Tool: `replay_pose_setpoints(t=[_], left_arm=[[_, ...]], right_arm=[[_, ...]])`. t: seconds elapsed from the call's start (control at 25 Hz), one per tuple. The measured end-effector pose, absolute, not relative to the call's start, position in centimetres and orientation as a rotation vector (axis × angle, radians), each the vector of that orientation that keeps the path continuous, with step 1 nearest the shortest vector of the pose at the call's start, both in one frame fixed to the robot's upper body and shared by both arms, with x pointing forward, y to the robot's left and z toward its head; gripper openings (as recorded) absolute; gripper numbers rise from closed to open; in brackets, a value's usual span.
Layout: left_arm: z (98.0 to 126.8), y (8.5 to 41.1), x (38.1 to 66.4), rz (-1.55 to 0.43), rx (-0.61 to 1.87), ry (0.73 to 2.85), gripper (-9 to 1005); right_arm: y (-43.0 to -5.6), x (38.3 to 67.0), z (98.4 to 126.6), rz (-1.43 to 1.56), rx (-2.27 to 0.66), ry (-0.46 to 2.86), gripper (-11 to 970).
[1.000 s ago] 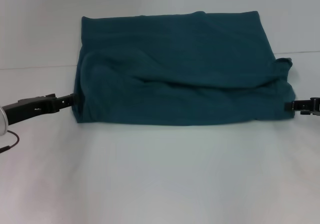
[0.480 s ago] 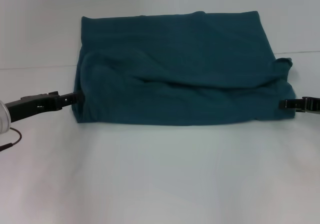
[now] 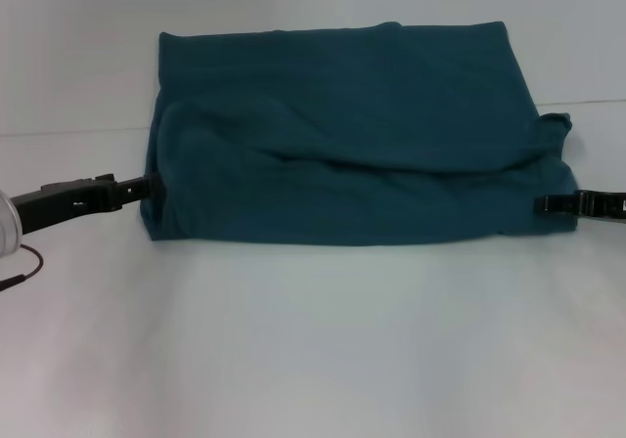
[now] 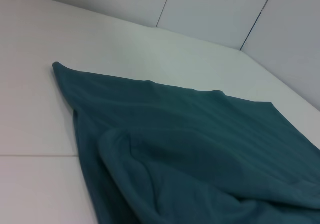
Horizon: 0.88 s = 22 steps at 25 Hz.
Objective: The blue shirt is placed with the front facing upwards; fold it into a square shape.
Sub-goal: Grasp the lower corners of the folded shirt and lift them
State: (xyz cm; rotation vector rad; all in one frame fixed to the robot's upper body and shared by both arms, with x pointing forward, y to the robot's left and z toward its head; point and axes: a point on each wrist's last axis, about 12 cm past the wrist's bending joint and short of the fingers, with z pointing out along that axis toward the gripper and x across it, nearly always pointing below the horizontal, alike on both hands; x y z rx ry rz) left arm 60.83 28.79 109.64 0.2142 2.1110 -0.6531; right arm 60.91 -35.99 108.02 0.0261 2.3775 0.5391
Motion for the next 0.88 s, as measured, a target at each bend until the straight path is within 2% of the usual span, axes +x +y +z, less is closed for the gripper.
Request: replay_pose_setpoints(t=[0.2,0.4,0.88], left_arm=[[109.72,28.79,60.9,-0.652,0.216,2.109,829],[109.73,28.8,60.92,-0.651,0.216,2.109,828],[109.09,28.96,60.45,-0.656,0.198,2.124,828]], right_arm=[[-35.72,61.04,108.02,0.536,0.014,2.379,613],[-35.65,61.06,108.01,0.533,0.006,2.382,387],[-36.45,60.27,107.6,0.53,0.033,2.388,51]])
